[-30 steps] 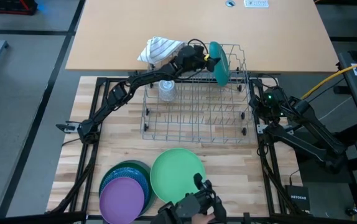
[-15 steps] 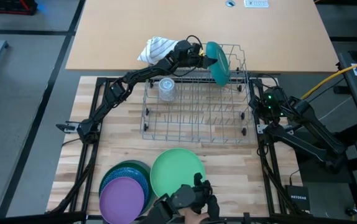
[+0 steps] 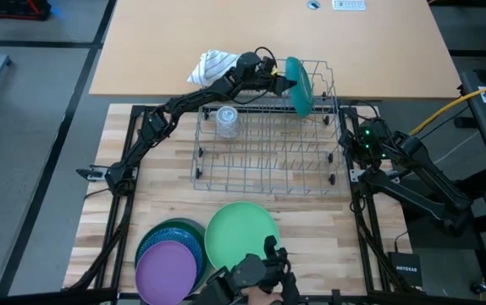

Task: Sort dishes
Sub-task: Put the blue plate in the dishwasher rack, then put the light green plate in the dishwasher rack

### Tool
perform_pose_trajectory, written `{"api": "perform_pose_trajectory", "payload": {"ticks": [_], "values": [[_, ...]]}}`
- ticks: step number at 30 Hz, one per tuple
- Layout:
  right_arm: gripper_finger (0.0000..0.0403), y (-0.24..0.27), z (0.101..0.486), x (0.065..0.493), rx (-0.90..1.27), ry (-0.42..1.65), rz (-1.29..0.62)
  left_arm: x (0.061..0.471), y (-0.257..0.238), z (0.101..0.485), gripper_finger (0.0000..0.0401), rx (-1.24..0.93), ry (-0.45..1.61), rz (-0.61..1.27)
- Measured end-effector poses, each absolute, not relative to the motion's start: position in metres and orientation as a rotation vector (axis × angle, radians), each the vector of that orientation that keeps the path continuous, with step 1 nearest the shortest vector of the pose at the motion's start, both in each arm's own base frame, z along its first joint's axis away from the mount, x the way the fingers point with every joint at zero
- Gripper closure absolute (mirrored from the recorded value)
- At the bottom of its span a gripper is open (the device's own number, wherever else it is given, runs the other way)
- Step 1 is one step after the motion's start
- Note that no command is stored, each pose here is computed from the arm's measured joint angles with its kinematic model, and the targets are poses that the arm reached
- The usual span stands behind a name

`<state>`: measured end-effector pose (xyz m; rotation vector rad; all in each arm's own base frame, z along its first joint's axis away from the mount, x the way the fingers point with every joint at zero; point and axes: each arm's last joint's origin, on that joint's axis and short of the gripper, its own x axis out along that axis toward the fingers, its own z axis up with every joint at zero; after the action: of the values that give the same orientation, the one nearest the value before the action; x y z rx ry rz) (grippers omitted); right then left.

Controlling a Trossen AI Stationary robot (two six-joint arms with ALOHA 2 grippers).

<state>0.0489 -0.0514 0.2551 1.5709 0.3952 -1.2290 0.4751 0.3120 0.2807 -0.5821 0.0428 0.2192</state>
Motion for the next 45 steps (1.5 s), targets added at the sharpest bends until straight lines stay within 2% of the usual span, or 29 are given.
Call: {"api": "perform_pose_trajectory", "payload": {"ticks": [12, 21, 26, 33, 45], "values": [[0.04, -0.051, 0.255, 0.049, 1.57, 0.396, -1.23, 0.453, 0.296, 0.301, 0.0207, -0.498, 0.301, 0.259], [0.04, -0.051, 0.255, 0.049, 1.552, 0.403, -1.224, 0.414, 0.264, 0.335, 0.0207, -0.339, 0.597, 0.216], [0.04, -0.047, 0.263, 0.044, 1.506, 0.377, -1.211, 0.397, 0.215, 0.36, 0.0207, -0.223, 0.762, 0.105], [0.04, -0.033, 0.298, 0.03, 1.421, 0.202, -1.161, 0.387, 0.136, 0.381, 0.0207, -0.074, 0.948, -0.018], [0.04, -0.003, 0.311, 0.006, 1.386, 0.044, -0.998, 0.416, 0.002, 0.373, 0.0207, 0.167, 0.934, -0.32]]}}
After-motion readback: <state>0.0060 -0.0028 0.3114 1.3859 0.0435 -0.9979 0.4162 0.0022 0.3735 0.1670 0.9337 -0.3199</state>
